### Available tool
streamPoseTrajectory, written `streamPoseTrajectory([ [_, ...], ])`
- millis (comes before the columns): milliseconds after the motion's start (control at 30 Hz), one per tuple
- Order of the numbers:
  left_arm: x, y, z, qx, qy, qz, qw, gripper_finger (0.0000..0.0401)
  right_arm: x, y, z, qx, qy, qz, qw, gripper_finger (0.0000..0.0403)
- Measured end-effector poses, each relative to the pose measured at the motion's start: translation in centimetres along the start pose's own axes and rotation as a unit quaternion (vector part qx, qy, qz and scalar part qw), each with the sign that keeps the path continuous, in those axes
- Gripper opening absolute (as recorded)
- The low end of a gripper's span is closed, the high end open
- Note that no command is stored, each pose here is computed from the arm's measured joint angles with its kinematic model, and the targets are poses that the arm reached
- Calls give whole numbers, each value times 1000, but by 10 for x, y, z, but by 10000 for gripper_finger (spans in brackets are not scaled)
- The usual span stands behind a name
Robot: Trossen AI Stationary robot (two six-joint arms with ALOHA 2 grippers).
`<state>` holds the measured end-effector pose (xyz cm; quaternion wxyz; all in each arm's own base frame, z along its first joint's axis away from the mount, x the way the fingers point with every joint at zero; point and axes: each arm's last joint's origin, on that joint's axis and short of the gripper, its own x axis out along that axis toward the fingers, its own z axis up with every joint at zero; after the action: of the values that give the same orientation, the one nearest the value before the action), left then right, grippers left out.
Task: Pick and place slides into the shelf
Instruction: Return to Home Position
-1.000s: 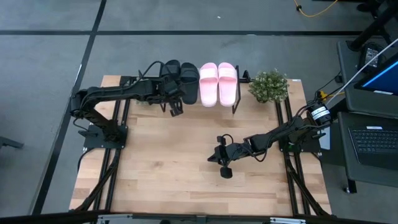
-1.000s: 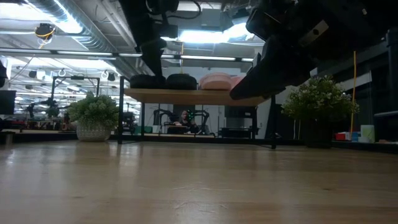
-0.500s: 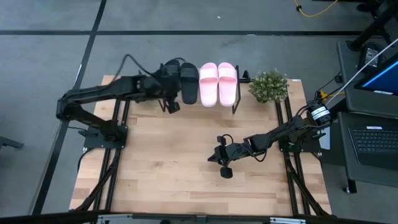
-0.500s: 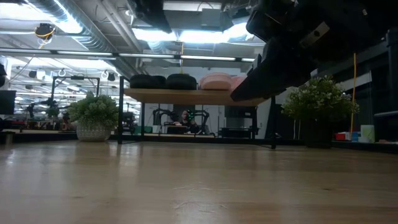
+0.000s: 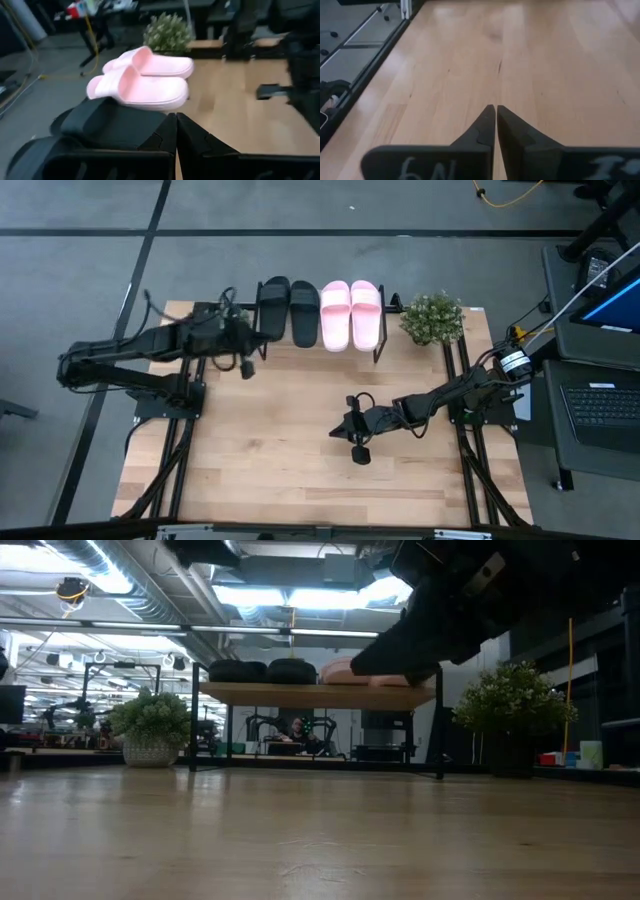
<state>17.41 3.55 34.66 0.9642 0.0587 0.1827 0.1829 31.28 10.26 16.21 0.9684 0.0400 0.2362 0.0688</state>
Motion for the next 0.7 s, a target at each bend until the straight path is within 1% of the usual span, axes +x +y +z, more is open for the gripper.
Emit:
streamPoseTrajectory([
  [100,-12,-5,-17,-2,-46,-34,998,0,0,1,2,-14,-9,2,1000,21],
  [200,-22,-8,-37,-4,-73,-59,996,0,0,1,5,-19,-25,5,1000,21],
  [400,-40,-10,-73,-9,-97,-67,993,0,-2,2,14,-11,-65,19,998,21],
  [500,-54,-6,-85,-17,-132,-61,989,0,-2,-1,18,17,-75,46,996,21],
  [567,-63,-5,-91,-21,-158,-71,985,0,-2,-5,21,29,-82,62,994,21],
  [700,-75,-4,-107,-29,-195,-85,977,0,-6,-14,29,35,-98,74,992,21],
])
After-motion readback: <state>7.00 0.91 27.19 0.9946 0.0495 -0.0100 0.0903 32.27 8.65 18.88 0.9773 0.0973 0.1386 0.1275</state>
